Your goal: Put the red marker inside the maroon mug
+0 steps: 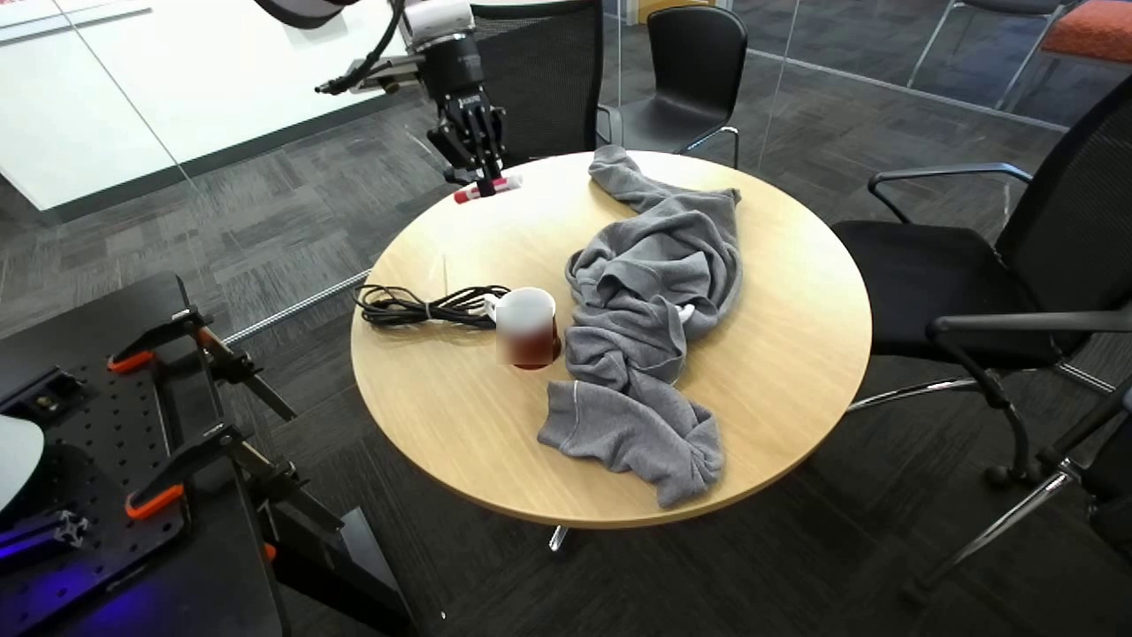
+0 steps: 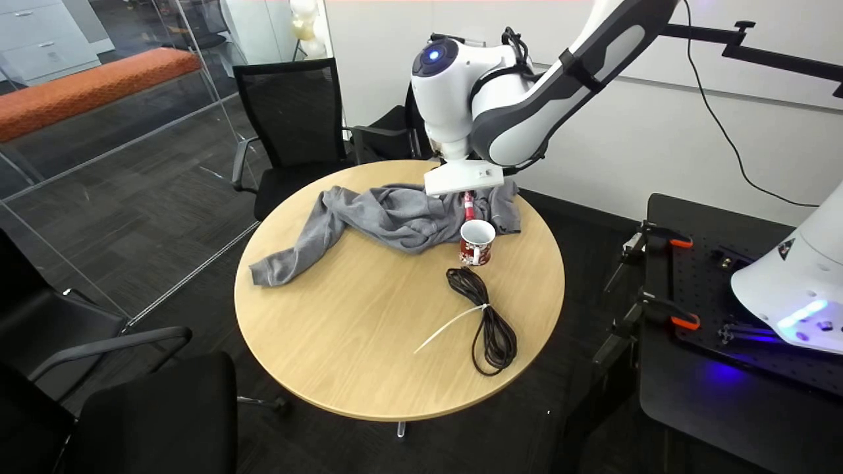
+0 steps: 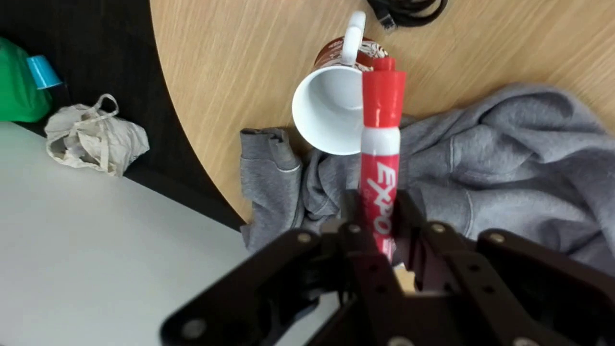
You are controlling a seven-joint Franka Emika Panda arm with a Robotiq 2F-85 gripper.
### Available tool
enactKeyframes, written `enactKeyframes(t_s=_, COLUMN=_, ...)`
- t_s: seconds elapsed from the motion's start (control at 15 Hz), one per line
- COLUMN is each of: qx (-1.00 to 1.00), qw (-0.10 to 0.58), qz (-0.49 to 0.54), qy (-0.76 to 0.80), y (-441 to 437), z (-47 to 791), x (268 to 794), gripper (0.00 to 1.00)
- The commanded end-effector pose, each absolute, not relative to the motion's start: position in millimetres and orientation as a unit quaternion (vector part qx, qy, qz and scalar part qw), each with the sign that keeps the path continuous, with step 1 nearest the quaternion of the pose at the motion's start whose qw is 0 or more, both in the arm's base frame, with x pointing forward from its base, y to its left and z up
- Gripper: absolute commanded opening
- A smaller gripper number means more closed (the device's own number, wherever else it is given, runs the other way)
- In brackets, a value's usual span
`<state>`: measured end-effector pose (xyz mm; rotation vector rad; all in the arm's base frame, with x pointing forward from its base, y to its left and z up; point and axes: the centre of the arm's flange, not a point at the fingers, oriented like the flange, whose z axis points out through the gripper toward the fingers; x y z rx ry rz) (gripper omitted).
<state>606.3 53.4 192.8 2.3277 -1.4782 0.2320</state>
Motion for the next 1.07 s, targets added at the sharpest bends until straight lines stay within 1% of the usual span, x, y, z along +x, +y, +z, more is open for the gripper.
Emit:
enactKeyframes(t_s=0.0, qx=0.767, qw=0.222, qz=0.114, qy=-0.591, y=53, z=187, x=601, gripper=0.05)
enactKeyframes(t_s=0.27, qx=0.695, qw=0.260, qz=0.143, qy=-0.655, y=46, z=178, x=596, gripper=0.05)
enactKeyframes(t_s=0.67, qx=0.578, qw=0.344, qz=0.170, qy=-0.720, y=36, z=166, x=594, gripper=0.05)
enactKeyframes(t_s=0.73, qx=0.612, qw=0.316, qz=0.157, qy=-0.708, y=32, z=167, x=586, gripper=0.20)
enactKeyframes(t_s=0.93, qx=0.591, qw=0.333, qz=0.161, qy=-0.717, y=31, z=163, x=587, gripper=0.20)
enactKeyframes(t_s=1.0, qx=0.591, qw=0.333, qz=0.162, qy=-0.716, y=31, z=162, x=588, gripper=0.05)
